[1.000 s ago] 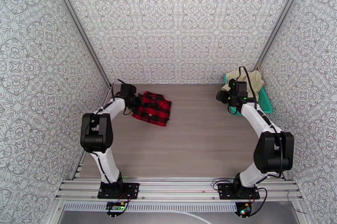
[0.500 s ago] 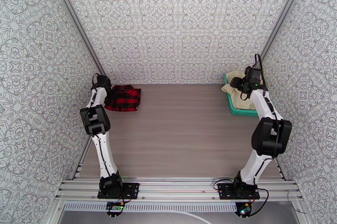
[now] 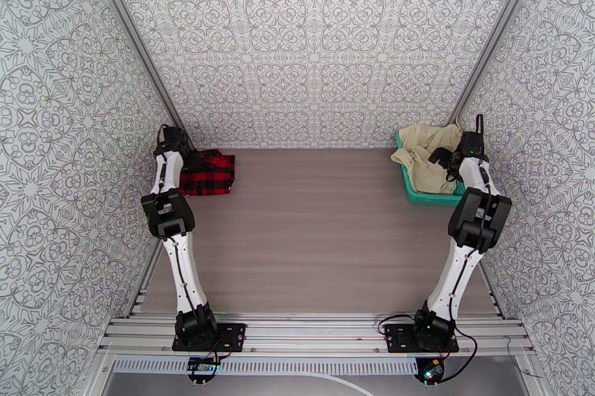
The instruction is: Fold and stack the mixed laundry pile
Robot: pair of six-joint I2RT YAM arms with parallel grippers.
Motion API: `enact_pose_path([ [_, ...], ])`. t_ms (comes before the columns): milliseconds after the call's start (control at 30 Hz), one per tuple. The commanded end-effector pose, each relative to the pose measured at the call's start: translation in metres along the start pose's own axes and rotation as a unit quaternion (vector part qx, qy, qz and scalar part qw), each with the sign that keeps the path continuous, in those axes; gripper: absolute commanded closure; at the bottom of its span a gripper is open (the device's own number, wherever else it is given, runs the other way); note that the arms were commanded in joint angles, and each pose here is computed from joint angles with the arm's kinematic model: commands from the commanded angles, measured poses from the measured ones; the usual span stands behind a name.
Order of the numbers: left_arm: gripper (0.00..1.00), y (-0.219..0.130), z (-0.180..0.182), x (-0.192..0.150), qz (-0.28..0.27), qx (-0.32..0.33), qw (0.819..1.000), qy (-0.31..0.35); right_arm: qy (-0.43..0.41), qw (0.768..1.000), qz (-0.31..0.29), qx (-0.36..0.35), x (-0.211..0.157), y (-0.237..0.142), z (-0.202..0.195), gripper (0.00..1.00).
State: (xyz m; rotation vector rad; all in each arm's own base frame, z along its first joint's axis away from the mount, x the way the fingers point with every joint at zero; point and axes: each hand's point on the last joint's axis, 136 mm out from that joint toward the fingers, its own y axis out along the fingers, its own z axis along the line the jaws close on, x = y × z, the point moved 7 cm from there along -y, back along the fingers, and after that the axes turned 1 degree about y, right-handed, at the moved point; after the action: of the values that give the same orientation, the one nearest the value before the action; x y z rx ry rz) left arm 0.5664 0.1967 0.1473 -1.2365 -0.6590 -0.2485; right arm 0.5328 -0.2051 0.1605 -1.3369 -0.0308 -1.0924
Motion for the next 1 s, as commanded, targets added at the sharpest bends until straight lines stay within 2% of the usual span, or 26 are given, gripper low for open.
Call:
enact_pose_path([
  [0, 0.01, -0.075, -0.014, 0.044, -0.077, -0.01, 0.997, 0.01, 0.037, 0.998, 0.036, 0.029, -0.01, 0.022, 0.01, 0.01],
  [133, 0.01, -0.134, -0.047, 0.058, -0.112, -0.05, 0.992, 0.025, 0.056, 0.996, 0.056, 0.031, -0.017, 0.046, 0.008, 0.06],
  [233, 0.01, -0.167, -0.083, 0.055, -0.133, -0.088, 0.987, 0.02, 0.064, 0.994, 0.07, 0.045, -0.022, 0.061, 0.009, 0.2],
  [333, 0.01, -0.202, -0.121, 0.044, -0.154, -0.144, 0.977, 0.011, 0.057, 0.993, 0.076, 0.071, -0.021, 0.066, 0.018, 0.45],
  [467, 0.03, -0.227, -0.176, 0.002, -0.154, -0.223, 0.963, 0.006, 0.022, 0.992, 0.057, 0.109, -0.011, 0.045, 0.039, 0.82],
  [500, 0.03, -0.233, -0.189, -0.009, -0.153, -0.243, 0.958, 0.007, 0.01, 0.991, 0.041, 0.123, -0.004, 0.032, 0.048, 0.91],
  [567, 0.05, -0.239, -0.209, -0.031, -0.145, -0.269, 0.952, 0.011, -0.01, 0.989, 0.011, 0.145, 0.004, 0.006, 0.063, 1.0],
  [700, 0.11, -0.244, -0.24, -0.075, -0.121, -0.321, 0.939, 0.022, -0.048, 0.974, -0.087, 0.203, 0.015, -0.078, 0.101, 1.0],
  [800, 0.23, -0.243, -0.257, -0.103, -0.093, -0.39, 0.916, 0.014, -0.086, 0.943, -0.181, 0.265, 0.004, -0.159, 0.137, 1.0],
  [967, 0.24, -0.256, -0.264, -0.129, -0.085, -0.429, 0.899, 0.019, -0.148, 0.892, -0.221, 0.365, -0.026, -0.263, 0.193, 1.0],
])
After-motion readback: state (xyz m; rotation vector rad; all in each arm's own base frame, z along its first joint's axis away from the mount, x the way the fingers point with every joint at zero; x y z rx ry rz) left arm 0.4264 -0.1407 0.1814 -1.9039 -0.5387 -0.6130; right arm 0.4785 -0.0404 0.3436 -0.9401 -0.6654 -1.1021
